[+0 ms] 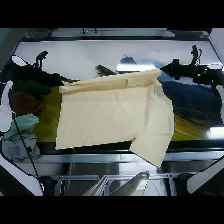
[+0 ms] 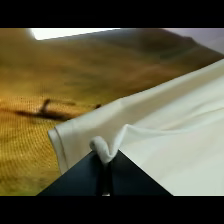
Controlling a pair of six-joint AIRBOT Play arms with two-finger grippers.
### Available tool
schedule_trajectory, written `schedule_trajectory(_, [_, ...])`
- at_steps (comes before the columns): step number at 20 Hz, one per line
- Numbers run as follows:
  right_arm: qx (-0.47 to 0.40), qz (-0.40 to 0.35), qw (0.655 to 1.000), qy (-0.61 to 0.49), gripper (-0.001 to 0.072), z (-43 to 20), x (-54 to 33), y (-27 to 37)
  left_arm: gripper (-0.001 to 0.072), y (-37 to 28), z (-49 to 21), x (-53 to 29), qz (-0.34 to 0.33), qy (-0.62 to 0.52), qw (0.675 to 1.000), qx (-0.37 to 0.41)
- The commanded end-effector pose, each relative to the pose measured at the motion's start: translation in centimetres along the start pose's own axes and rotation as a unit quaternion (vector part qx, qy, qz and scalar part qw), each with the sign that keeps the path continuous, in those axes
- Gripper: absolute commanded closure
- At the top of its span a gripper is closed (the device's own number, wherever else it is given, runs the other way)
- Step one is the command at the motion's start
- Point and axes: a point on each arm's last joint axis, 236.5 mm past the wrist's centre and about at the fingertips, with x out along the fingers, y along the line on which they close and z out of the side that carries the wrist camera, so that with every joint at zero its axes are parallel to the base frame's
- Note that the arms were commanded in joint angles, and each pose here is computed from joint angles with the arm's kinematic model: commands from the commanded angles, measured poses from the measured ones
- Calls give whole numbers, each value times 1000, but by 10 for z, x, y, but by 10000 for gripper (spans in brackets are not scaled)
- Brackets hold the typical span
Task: Fold the shirts.
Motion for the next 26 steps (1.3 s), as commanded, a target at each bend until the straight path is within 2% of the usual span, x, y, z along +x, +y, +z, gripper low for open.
schedule_trajectory(1, [-11, 3, 999, 39, 698, -17, -13, -4, 698, 11, -9, -6, 9, 14, 1000, -19])
schedule_trajectory(7, [38, -24, 996, 82, 698, -69, -8, -39, 697, -7, -13, 8, -1, 32, 999, 0])
schedule_trajectory(14, [24, -78, 991, 103, 697, -83, -10, -67, 698, -11, -18, 23, -4, 45, 999, 13])
schedule_trajectory(17, [23, -94, 988, 121, 695, -91, -11, -73, 695, 3, -29, 21, 26, 69, 997, 23])
schedule_trajectory(18, [23, -92, 987, 130, 680, -96, -12, -72, 623, 4, -36, 19, 28, 83, 996, 24])
schedule_trajectory(19, [24, -88, 986, 136, 529, -98, -13, -70, 422, 1, -42, 17, 22, 96, 995, 23])
schedule_trajectory(20, [24, -81, 986, 142, 374, -99, -18, -65, 369, 1, -47, 11, 21, 107, 994, 22])
schedule_trajectory(21, [24, -76, 986, 146, 323, -98, -24, -61, 369, -1, -46, 2, 18, 107, 994, 23])
schedule_trajectory(23, [31, -79, 987, 140, 325, -91, -41, -55, 369, -8, -39, -23, 12, 105, 994, 24])
schedule_trajectory(24, [38, -85, 986, 139, 361, -88, -52, -52, 369, -12, -33, -39, 14, 101, 995, 23])
schedule_trajectory(25, [41, -88, 985, 142, 456, -86, -64, -48, 368, -13, -25, -53, 21, 87, 996, 10])
schedule_trajectory(26, [46, -86, 984, 146, 631, -86, -75, -40, 368, -13, -19, -68, 27, 74, 997, -13])
